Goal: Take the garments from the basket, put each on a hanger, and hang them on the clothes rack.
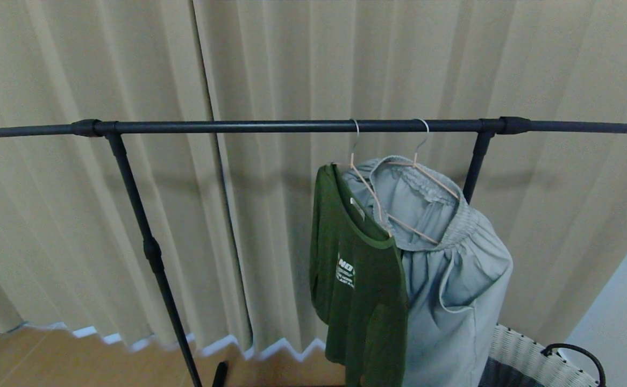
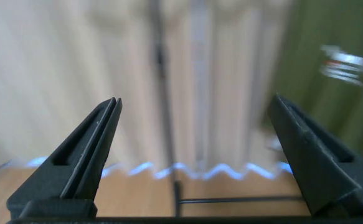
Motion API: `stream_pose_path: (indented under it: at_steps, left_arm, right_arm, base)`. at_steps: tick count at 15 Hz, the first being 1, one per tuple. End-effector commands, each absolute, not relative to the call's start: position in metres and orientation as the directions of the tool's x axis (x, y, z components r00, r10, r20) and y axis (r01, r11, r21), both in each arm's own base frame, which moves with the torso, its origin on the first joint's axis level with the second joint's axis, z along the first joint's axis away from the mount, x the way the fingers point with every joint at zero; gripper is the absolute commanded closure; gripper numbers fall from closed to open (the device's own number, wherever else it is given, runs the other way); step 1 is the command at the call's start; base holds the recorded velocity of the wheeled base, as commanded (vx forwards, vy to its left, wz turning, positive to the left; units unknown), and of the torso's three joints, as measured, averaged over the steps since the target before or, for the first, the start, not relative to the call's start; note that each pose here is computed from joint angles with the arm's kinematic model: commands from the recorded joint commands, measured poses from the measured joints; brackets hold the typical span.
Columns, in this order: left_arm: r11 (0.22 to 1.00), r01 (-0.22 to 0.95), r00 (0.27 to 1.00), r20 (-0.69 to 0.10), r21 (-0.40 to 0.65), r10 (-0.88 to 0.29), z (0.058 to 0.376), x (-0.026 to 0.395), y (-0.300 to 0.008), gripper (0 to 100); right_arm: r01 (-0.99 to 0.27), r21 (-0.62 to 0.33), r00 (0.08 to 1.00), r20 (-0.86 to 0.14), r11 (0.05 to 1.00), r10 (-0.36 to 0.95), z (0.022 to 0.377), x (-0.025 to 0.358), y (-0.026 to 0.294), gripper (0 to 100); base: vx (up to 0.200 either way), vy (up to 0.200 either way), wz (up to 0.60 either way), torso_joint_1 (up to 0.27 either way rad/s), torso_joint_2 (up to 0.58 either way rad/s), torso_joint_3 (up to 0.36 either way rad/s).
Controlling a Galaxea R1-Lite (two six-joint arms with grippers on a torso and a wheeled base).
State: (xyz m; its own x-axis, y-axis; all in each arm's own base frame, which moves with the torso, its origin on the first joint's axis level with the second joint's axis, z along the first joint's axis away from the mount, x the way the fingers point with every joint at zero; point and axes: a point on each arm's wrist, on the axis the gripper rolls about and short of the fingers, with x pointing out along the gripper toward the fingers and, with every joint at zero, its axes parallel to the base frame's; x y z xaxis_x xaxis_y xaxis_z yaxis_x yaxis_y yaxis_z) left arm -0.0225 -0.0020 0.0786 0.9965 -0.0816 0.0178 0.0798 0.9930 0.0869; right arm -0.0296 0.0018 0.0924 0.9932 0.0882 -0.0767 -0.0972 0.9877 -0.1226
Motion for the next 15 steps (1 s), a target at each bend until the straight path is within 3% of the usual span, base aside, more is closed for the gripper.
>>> stream_pose_path:
  at_steps: [1,7,9,11,15]
  left_arm:
    - [0.992,0.098,0.995,0.02,0.085,-0.1,0.078,-0.022,-0.002,0]
    - [0.985,0.143,0.989,0.018,0.092,-0.145,0.078,-0.023,-0.003,0]
    - [0.986,0.141,0.989,0.02,0.09,-0.144,0.078,-0.023,-0.003,0]
    - [0.987,0.135,0.99,0.021,0.084,-0.138,0.078,-0.023,-0.003,0]
    - [0.992,0.106,0.994,0.021,0.067,-0.107,0.078,-0.023,-0.002,0]
  right_arm:
    - [-0.083,-0.126,0.996,-0.054,0.989,0.077,0.088,-0.032,0.002,0]
    - [0.036,-0.126,0.998,-0.049,0.991,-0.043,0.084,-0.029,-0.001,0]
    - [0.158,-0.123,0.985,-0.05,0.98,-0.165,0.084,-0.03,-0.004,0]
    - [0.141,-0.121,0.988,-0.05,0.983,-0.148,0.083,-0.029,-0.003,0]
    - [-0.052,-0.092,0.997,-0.069,0.994,0.046,0.078,-0.027,0.001,0]
  base:
    - [0.0,0.0,0.0,0.0,0.0,0.0]
    - [0.0,0.0,0.0,0.0,0.0,0.0]
    - [0.0,0.0,0.0,0.0,0.0,0.0]
    - [0.0,0.0,0.0,0.0,0.0,0.0]
    - [0.0,0.0,0.0,0.0,0.0,0.0]
